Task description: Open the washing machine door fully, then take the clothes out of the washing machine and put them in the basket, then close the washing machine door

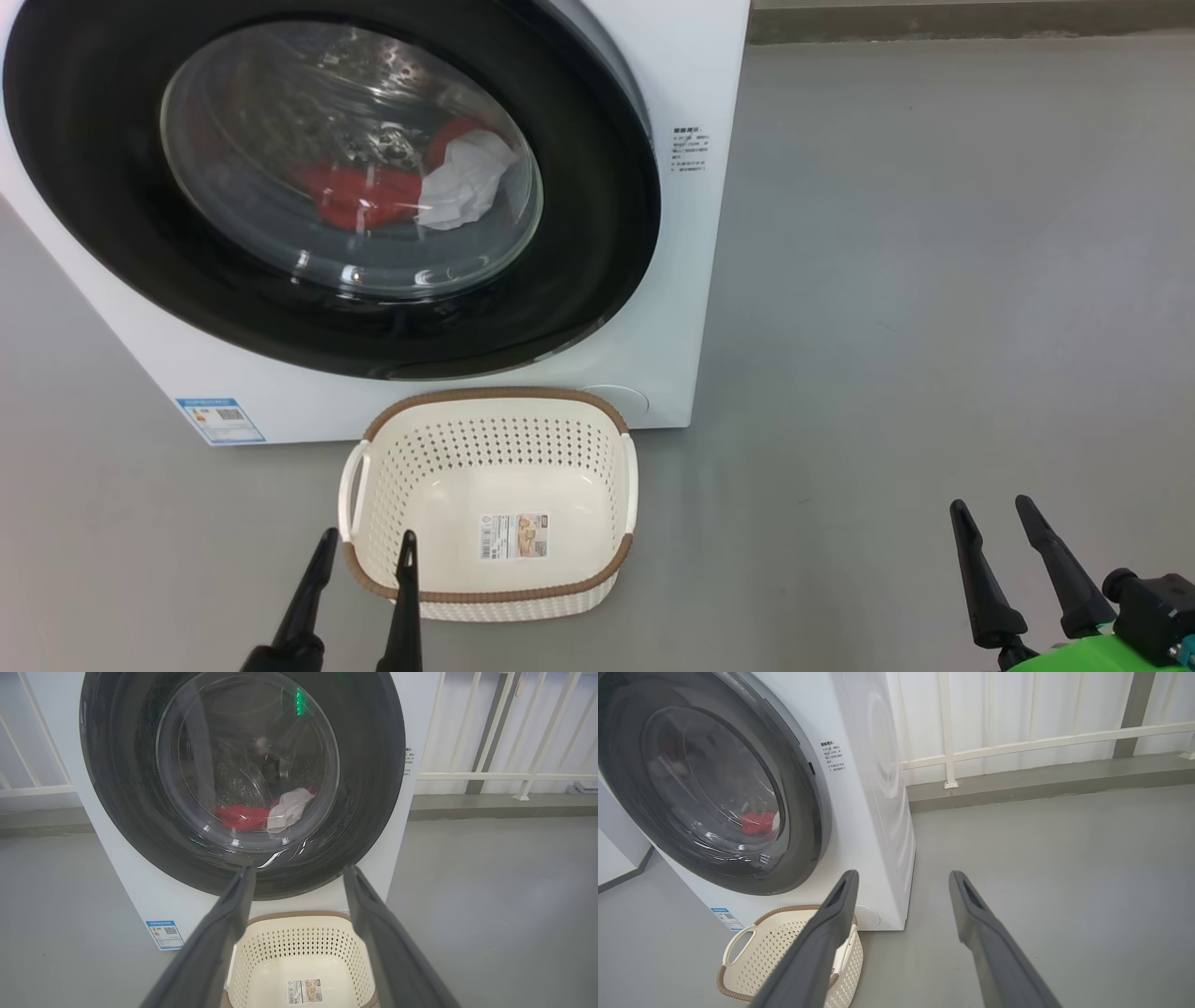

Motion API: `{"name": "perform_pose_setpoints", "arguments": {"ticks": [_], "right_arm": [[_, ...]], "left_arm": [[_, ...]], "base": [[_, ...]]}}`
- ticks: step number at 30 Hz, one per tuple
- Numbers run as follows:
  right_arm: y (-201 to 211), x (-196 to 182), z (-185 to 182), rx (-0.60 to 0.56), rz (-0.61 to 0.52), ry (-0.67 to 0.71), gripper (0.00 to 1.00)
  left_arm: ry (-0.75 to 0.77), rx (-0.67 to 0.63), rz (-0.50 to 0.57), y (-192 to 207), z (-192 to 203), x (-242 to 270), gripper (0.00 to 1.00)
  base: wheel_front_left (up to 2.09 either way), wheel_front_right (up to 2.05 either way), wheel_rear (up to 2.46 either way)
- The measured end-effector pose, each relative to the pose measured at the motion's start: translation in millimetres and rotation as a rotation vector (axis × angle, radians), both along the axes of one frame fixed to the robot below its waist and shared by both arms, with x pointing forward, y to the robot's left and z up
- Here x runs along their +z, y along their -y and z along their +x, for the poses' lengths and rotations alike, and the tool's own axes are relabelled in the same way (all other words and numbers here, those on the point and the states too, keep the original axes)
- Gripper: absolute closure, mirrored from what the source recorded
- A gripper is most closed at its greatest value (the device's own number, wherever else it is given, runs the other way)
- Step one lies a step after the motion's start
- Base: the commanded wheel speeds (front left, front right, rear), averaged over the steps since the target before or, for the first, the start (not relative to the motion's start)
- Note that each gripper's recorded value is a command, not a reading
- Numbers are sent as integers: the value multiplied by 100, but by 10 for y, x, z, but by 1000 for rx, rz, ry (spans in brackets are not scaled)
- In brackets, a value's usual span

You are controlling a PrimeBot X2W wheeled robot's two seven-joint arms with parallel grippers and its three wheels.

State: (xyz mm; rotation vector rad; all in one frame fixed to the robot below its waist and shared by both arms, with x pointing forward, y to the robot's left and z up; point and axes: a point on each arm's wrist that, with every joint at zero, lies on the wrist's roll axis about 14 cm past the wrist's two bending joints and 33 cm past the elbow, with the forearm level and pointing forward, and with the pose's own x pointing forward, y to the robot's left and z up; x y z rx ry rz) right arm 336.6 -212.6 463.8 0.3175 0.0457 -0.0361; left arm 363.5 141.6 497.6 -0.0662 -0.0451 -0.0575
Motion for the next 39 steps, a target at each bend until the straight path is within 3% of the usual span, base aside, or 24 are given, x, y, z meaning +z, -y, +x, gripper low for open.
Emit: {"name": "perform_pose_setpoints", "arguments": {"ticks": [11,12,13,15,19,31,39], "right_arm": [[31,47,8,-19,22,17,0],[24,69,15,-20,29,25,8],[18,93,22,-24,46,35,54],[-6,112,39,-31,88,46,100],[-71,232,175,-19,130,87,100],[-423,1155,1057,120,209,347,100],[-646,1482,1594,234,284,413,100]], "left_arm": [[-2,1,0,-5,-4,-8,0],[-2,2,0,-7,-6,-6,0],[-2,2,-1,-6,-8,-4,0],[-3,-1,-4,3,-10,-9,0],[-9,-9,-10,32,-13,-24,0],[-36,-12,-26,70,78,-111,0],[-37,-5,-35,65,300,-131,0]], "base": [[0,0,0],[0,0,0],[0,0,0],[0,0,0],[0,0,0],[0,0,0],[0,0,0]]}}
